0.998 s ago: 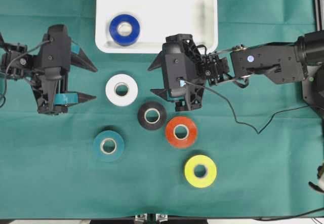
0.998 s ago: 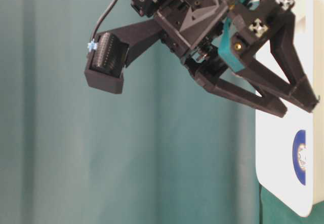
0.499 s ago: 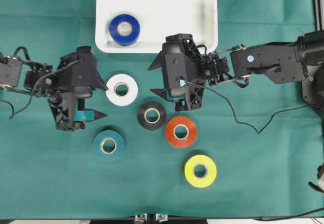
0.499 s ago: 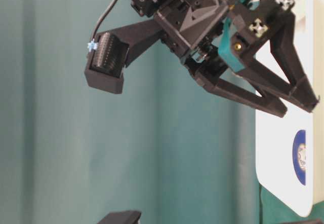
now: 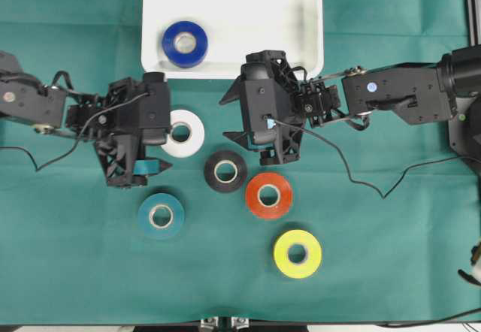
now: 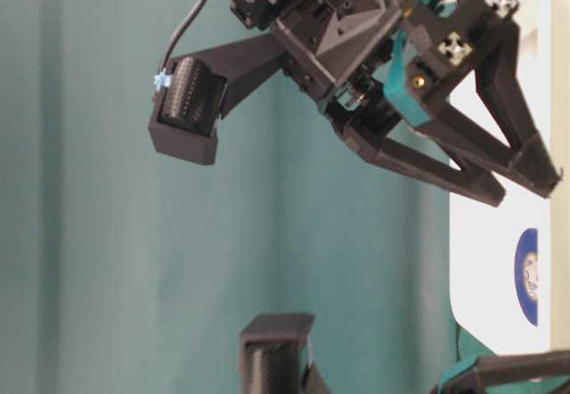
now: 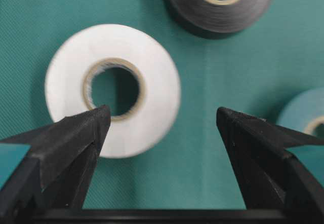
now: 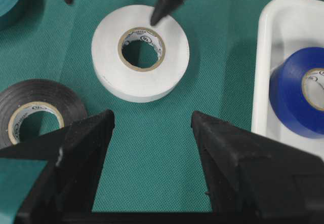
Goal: Put the tape alternately from left to right into the white case.
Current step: 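Move the left gripper over the white tape roll and grasp it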
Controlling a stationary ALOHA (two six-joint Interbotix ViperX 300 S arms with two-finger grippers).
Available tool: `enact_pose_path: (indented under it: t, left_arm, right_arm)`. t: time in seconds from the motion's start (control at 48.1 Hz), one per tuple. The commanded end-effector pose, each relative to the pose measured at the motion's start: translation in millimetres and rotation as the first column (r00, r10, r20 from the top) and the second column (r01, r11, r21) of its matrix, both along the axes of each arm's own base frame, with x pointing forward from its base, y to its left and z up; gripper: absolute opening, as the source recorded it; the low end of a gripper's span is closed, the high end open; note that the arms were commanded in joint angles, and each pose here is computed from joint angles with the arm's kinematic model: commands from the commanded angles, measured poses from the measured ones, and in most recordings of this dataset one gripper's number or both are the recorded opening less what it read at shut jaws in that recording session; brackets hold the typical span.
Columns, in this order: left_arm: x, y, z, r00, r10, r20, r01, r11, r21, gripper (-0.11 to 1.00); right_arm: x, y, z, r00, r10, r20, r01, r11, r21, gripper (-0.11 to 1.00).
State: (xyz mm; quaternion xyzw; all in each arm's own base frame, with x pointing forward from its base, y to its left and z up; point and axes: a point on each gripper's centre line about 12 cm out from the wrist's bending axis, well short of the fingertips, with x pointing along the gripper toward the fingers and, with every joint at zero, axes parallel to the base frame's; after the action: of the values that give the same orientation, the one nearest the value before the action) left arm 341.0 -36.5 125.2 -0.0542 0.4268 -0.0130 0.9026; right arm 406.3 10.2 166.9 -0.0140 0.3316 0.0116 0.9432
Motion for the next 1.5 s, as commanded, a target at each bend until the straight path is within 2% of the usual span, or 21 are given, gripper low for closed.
enact_pose_path:
  t: [0.0,0.104,0.374,0.957,1.082,1.206,1.31,1.373,1.477]
  left_arm:
    - [12,4,8,0.999,-0.003,0.037,0.003,1.0,0.013,0.66]
    - [19,4,5,0.999,-0.02,0.032,0.019,0.999,0.028,0.66]
    - [30,0,-7,1.0,-0.025,0.003,0.025,0.999,0.027,0.65]
    - [23,-3,-21,0.996,-0.011,-0.088,0.012,1.0,0.014,0.64]
    - [23,-3,-22,0.995,-0.011,-0.102,0.013,1.0,0.015,0.53]
    - [23,-3,-21,0.995,-0.012,-0.103,0.014,1.0,0.016,0.2]
    - [23,-3,-19,0.995,-0.012,-0.103,0.014,1.0,0.016,0.02]
    - [22,-3,-17,0.995,-0.014,-0.103,0.016,1.0,0.016,-0.03]
    - [22,-3,-14,0.995,-0.014,-0.097,0.015,1.0,0.016,-0.03]
  right_arm:
    - [1,1,14,0.999,0.002,0.041,-0.002,1.0,0.004,0.69]
    - [0,1,13,0.999,0.001,0.035,-0.002,1.0,0.003,0.69]
    - [0,1,14,0.999,0.004,0.039,-0.004,1.0,0.003,0.68]
    - [-1,1,13,0.999,0.002,0.034,-0.002,1.0,0.002,0.68]
    - [-1,1,13,0.999,0.002,0.034,-0.002,1.0,0.002,0.68]
    - [-1,1,13,0.999,0.003,0.036,-0.003,1.0,0.002,0.68]
    - [0,1,13,0.999,0.003,0.038,-0.003,1.0,0.004,0.69]
    - [0,1,13,0.999,0.003,0.038,-0.003,1.0,0.004,0.68]
    - [0,1,13,0.999,0.003,0.039,-0.003,1.0,0.004,0.68]
